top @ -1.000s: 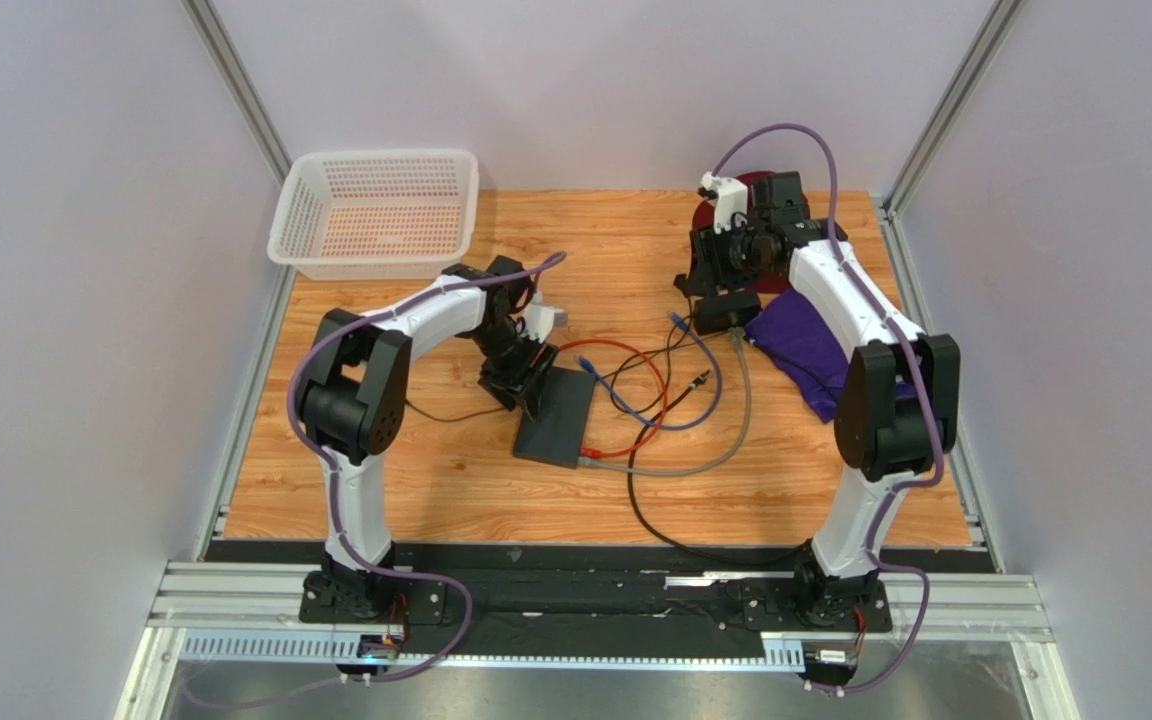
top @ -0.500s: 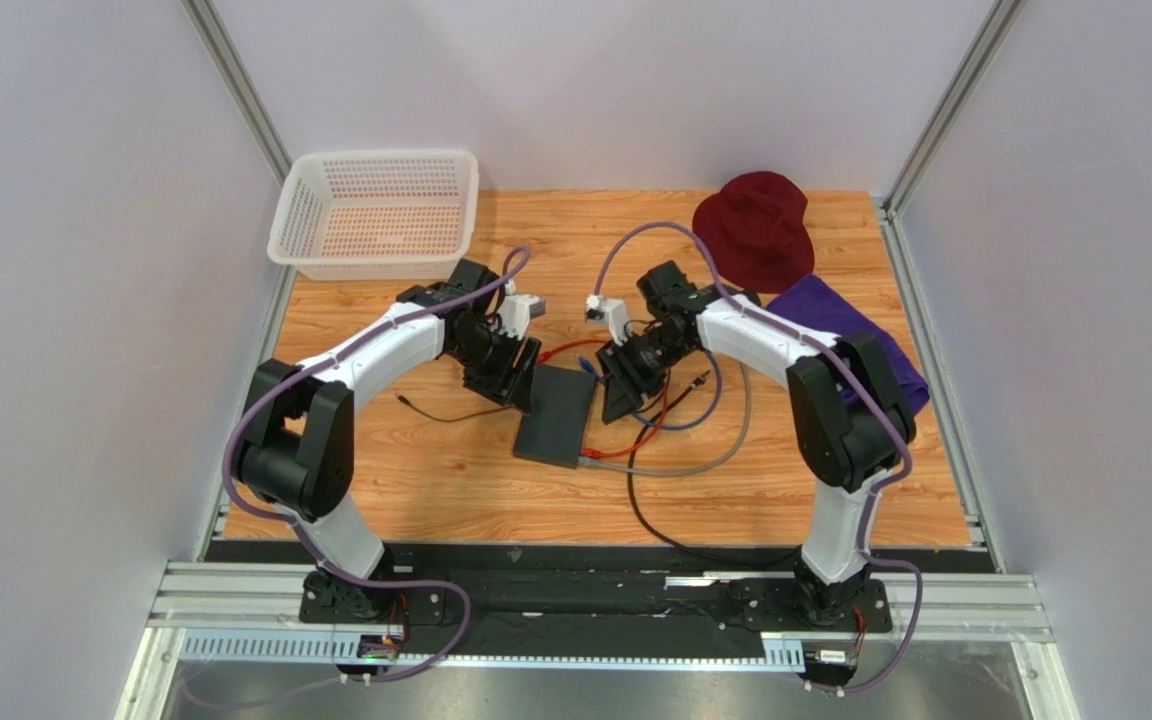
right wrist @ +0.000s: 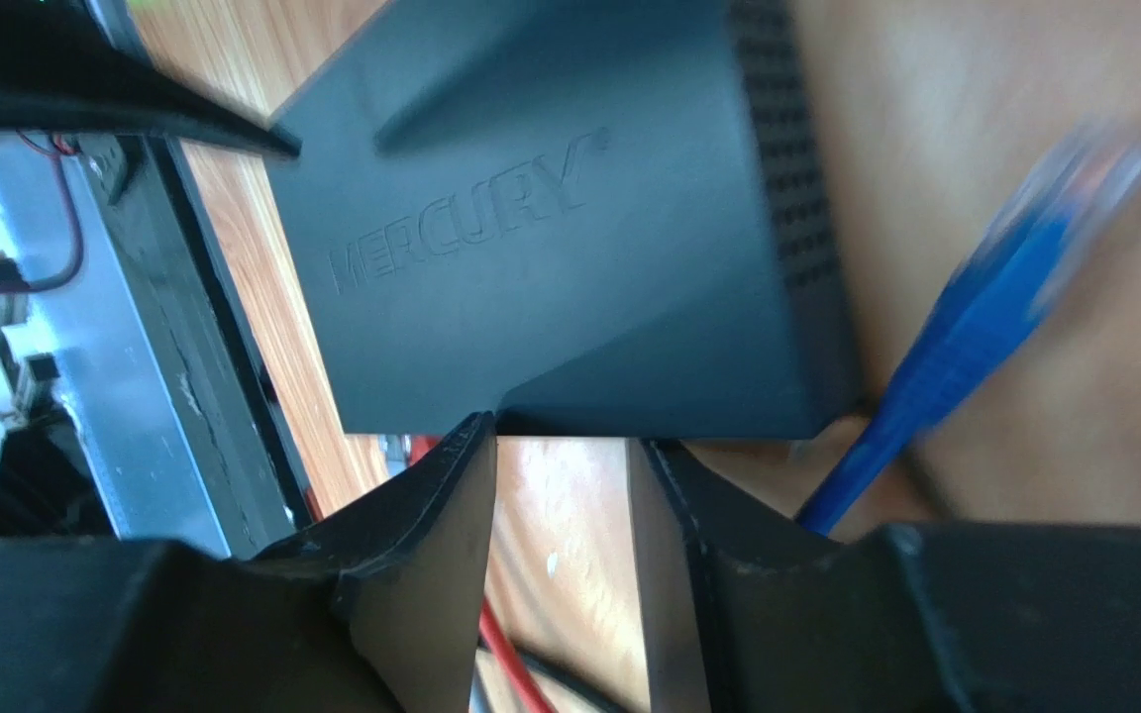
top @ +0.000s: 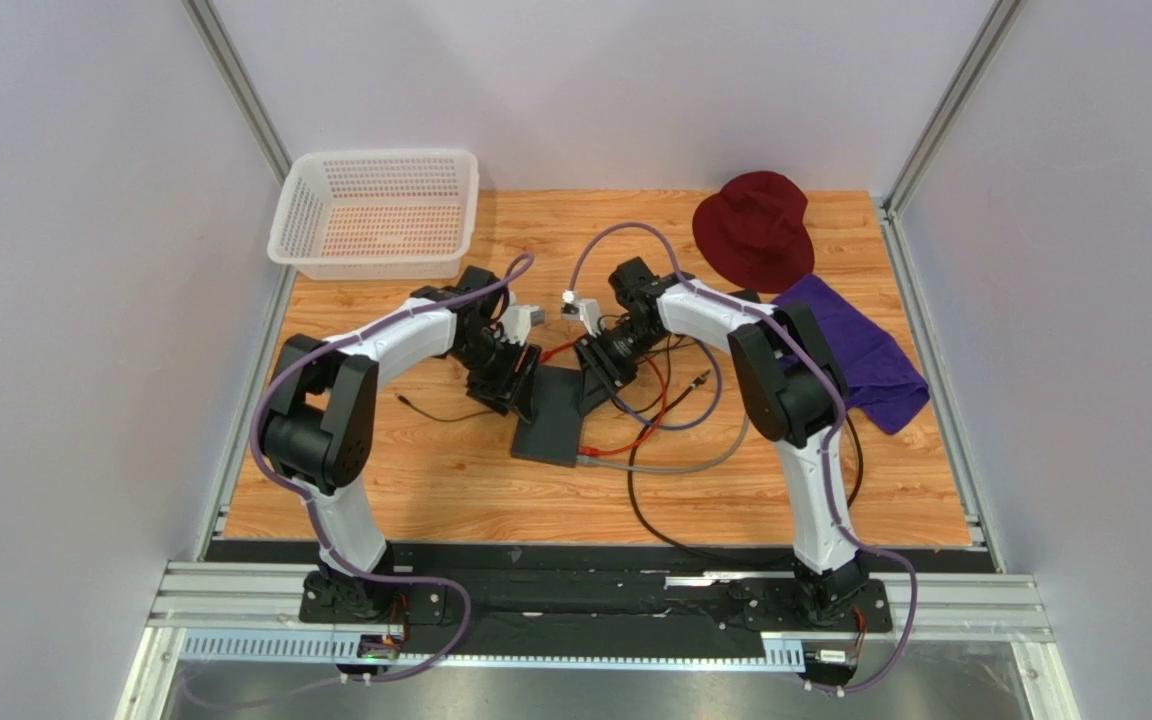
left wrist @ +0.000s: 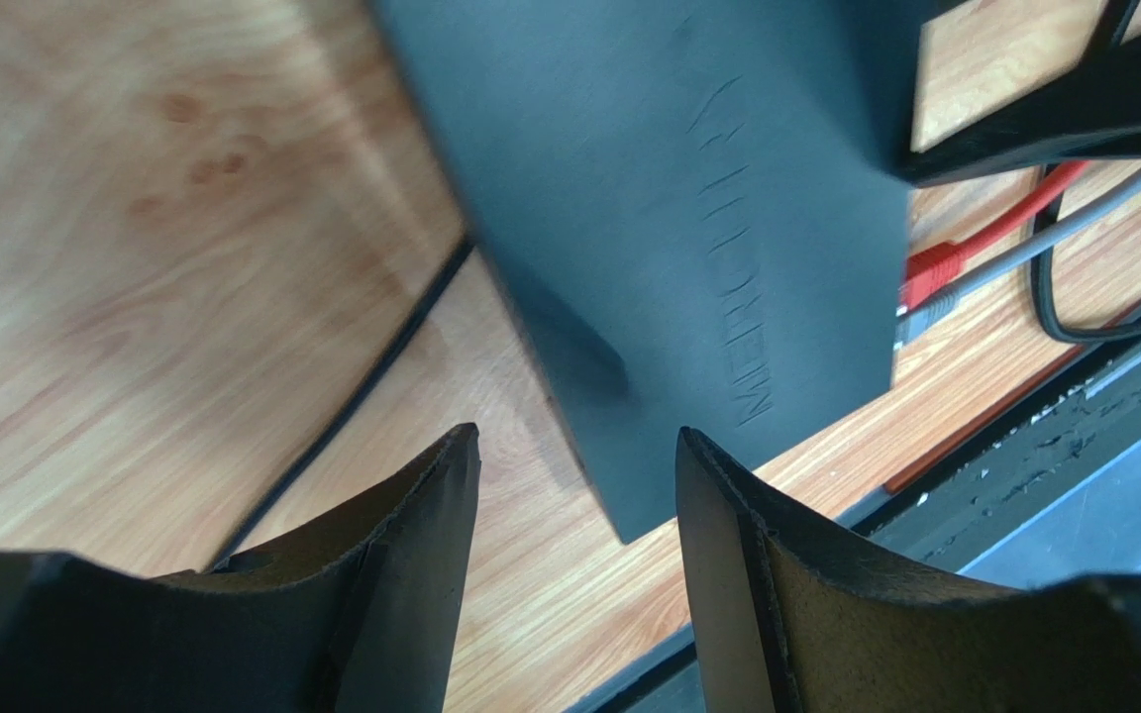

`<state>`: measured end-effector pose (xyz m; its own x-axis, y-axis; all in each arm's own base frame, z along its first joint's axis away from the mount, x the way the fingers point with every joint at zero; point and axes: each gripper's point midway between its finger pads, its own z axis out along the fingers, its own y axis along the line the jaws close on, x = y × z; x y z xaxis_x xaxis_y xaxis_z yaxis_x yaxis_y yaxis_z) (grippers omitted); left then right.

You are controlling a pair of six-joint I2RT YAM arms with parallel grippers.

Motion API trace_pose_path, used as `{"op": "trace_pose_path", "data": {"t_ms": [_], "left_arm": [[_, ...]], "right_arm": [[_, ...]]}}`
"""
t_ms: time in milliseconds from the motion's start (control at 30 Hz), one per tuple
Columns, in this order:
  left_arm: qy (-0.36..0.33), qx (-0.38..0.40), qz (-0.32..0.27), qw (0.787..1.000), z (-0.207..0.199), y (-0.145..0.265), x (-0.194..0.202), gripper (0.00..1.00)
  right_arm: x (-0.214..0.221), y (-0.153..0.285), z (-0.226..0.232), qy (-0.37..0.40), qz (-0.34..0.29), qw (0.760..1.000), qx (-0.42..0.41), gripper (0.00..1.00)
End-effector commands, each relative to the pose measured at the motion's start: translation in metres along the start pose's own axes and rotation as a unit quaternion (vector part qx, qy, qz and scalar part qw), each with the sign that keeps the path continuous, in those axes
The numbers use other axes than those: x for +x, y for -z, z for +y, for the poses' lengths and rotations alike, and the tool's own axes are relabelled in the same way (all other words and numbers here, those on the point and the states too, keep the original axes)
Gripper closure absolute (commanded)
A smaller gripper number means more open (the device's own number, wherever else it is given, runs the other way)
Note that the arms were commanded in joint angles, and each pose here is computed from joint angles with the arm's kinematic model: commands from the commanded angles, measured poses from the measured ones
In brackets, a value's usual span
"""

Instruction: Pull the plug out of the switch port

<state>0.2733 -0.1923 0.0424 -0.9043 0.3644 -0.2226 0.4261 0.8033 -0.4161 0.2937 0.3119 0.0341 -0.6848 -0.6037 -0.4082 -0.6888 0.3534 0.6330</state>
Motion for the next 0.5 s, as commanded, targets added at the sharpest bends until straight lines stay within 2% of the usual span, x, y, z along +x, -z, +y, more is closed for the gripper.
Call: {"op": "trace_pose_path", "data": {"t_ms": [0, 167, 233, 467], "left_arm": [[0.0, -0.019, -0.043, 0.999, 0.005, 0.027, -0.027, 0.4], [-0.004, -0.019, -0.061, 0.998, 0.003, 0.047, -0.031, 0.4], [0.0, -0.012, -0.049, 0.999, 0.004, 0.041, -0.024, 0.41], [0.028, 0.002, -0.014, 1.0, 0.011, 0.014, -0.008, 0.46]], "right_arm": [[-0.054, -0.006, 0.011, 0.041, -0.044, 0.997, -0.039, 0.59], [-0.065, 0.003, 0.016, 0.052, -0.057, 0.996, -0.038, 0.55], [-0.057, 0.009, 0.024, 0.047, -0.057, 0.996, -0.054, 0.5], [-0.019, 0.002, 0.036, 0.015, -0.006, 0.995, -0.103, 0.47]]}}
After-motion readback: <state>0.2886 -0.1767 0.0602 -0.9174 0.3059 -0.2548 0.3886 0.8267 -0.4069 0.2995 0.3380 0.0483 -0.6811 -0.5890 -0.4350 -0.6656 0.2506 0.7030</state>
